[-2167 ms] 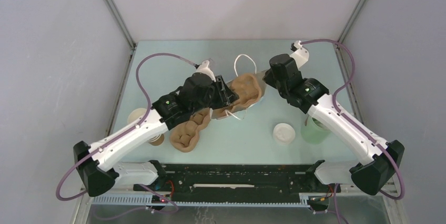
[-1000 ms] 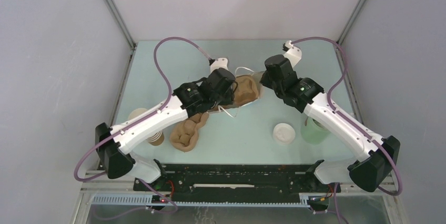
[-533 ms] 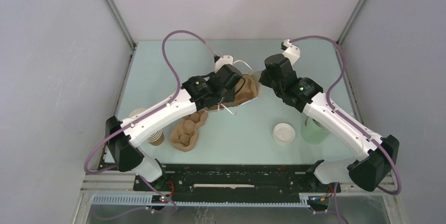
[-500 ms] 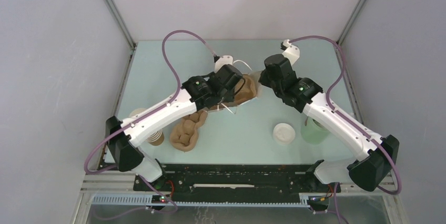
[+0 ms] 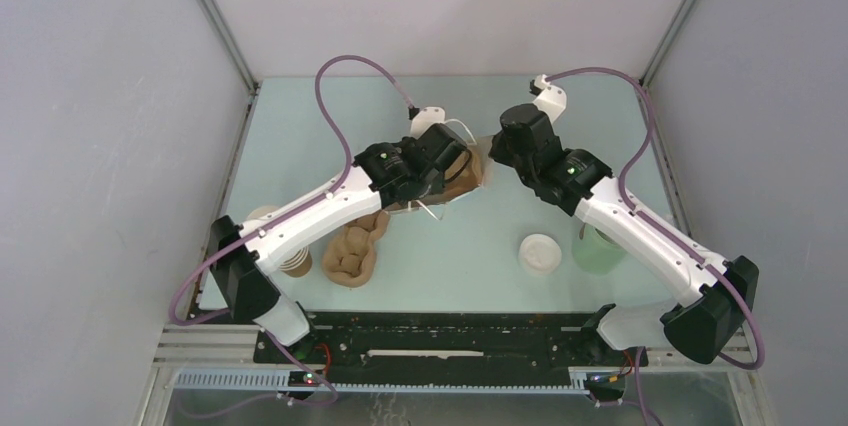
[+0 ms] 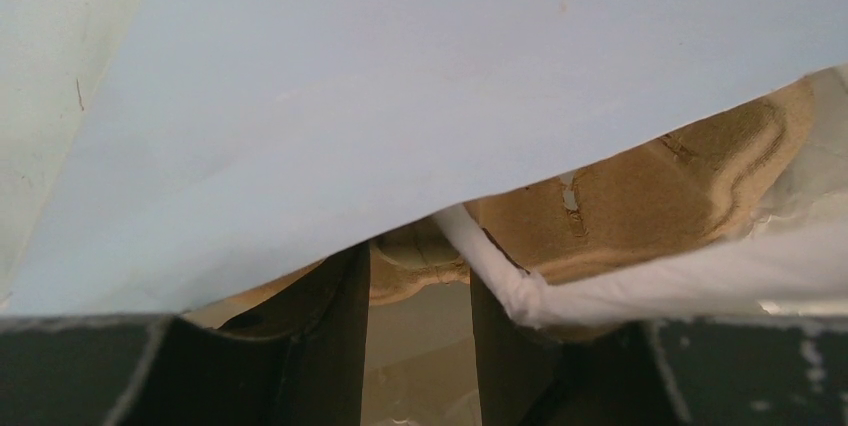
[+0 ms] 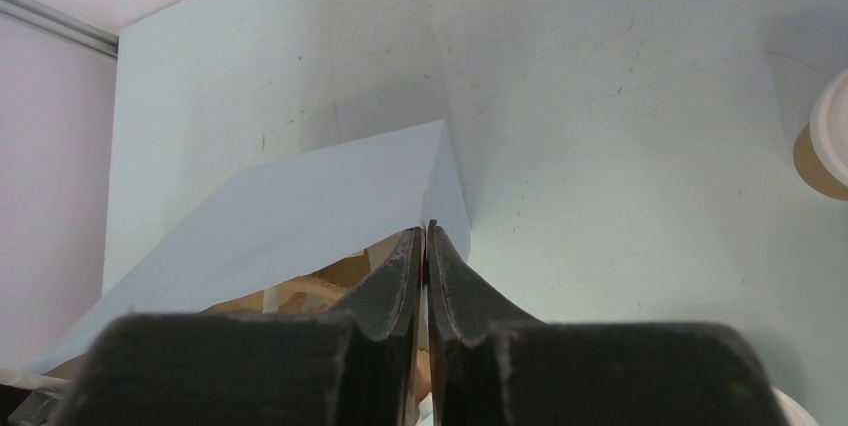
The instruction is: Pack the takeout coffee
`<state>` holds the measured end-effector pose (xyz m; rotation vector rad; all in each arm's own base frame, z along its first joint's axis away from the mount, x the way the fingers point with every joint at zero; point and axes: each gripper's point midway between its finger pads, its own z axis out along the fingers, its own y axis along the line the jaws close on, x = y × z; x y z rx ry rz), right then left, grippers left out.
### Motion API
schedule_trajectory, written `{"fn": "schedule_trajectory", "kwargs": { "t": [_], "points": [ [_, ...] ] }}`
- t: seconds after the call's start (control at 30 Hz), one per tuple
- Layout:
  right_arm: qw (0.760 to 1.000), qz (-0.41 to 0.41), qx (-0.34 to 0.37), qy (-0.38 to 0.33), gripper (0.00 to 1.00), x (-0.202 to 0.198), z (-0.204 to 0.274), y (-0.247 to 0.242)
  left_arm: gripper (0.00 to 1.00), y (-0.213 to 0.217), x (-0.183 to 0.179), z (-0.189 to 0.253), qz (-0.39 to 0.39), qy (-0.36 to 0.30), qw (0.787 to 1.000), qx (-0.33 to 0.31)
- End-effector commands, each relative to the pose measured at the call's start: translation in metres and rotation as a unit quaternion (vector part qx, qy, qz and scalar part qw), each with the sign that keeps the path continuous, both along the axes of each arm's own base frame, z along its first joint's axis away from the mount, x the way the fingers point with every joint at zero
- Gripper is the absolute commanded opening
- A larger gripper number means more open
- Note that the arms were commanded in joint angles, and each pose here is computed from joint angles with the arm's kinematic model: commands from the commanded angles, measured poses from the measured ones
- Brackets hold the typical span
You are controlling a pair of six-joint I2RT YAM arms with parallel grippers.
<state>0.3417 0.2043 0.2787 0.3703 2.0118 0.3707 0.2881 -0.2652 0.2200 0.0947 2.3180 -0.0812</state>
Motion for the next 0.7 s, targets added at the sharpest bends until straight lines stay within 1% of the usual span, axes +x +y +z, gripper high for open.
{"fn": "schedule_trajectory", "kwargs": {
  "t": [0.0,0.07,0.27,0.43,0.57,0.67],
  "points": [
    [1.000,-0.001,0.003,-0.027,0.12,0.007,0.013,0.002,0.30,0.012,0.006,0.017,0.024,-0.021,0.999,0.012],
    [1.000,0.002,0.004,-0.027,0.12,0.007,0.012,0.005,0.39,0.011,0.006,0.018,0.024,-0.020,0.999,0.010],
    [1.000,0.003,0.004,-0.029,0.12,0.010,0.010,0.009,0.47,0.011,0.005,0.026,0.021,-0.025,0.999,0.002],
    [1.000,0.005,-0.003,-0.025,0.12,0.013,0.005,0.011,0.68,0.009,-0.002,0.033,0.004,-0.018,1.000,-0.017],
    [1.000,0.005,-0.014,-0.023,0.12,0.015,0.001,0.011,0.80,0.003,-0.010,0.045,-0.025,-0.013,0.999,-0.042],
    [1.000,0.004,-0.018,-0.026,0.11,0.015,0.002,0.009,0.83,0.003,-0.018,0.058,-0.039,-0.014,0.997,-0.061]
  ]
}}
